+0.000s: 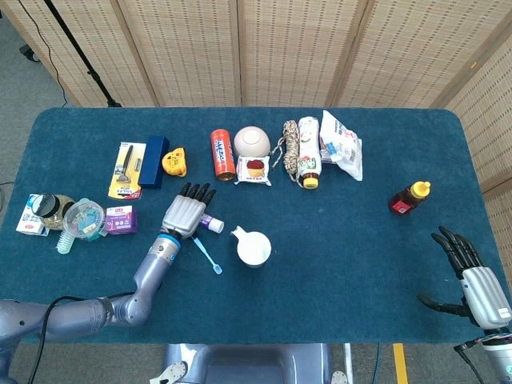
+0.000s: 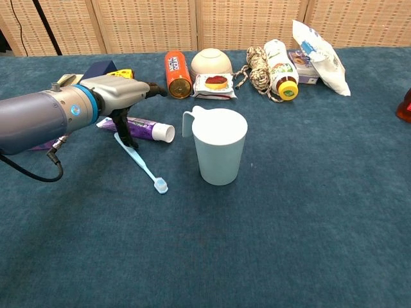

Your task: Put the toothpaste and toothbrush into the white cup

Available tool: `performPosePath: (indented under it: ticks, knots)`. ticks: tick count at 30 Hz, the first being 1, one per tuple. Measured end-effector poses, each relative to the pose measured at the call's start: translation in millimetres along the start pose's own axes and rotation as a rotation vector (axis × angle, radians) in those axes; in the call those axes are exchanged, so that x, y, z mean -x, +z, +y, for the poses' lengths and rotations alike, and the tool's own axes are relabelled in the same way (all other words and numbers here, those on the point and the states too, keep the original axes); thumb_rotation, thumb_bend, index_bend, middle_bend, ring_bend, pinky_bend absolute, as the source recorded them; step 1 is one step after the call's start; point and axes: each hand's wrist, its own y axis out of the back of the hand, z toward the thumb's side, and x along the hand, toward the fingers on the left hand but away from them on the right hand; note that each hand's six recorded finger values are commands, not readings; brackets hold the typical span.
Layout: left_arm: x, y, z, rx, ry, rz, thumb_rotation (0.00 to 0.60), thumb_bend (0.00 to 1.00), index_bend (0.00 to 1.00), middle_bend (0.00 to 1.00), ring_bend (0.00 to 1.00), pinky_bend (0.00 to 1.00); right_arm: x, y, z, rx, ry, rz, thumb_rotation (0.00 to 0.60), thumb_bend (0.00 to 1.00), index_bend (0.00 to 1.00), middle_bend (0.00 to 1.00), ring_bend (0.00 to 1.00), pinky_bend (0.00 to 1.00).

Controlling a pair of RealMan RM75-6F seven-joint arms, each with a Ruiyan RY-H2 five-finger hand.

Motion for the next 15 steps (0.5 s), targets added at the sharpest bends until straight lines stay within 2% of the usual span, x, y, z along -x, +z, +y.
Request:
performPosePath:
  ticks: [5,7,10,15]
  knots:
    - [-6.7,8.5,0.8,-0.018,-0.009,-0.014,0.600,0.20,0.00,0.00,0.00,0.00,1.0,-1.0,0.0,0.003,0.001,-0.003,0.600,0.00,0.00,0.00,0.00,0.00]
    - [-8.8,11.3,-1.2,-0.029,-0.019,-0.015,0.600,0.21,0.01,0.00,0.00,0.04,1.3,-1.3,-0.2,0.004,0.003,-0.004,0.600,0.00,0.00,0.00,0.00,0.00]
    - [-11.3,15.2,-5.0,-0.044,-0.027,-0.016,0.600,0.24,0.14,0.04,0.03,0.14,1.8,-2.2,-0.4,0.009,0.005,-0.006,0.600,0.00,0.00,0.00,0.00,0.00]
    - [-13.4,18.2,-5.4,-0.052,-0.013,-0.019,0.600,0.32,0.47,0.33,0.29,0.40,2.5,-3.0,0.2,0.016,0.004,-0.005,0.600,0.00,0.00,0.00,0.00,0.00]
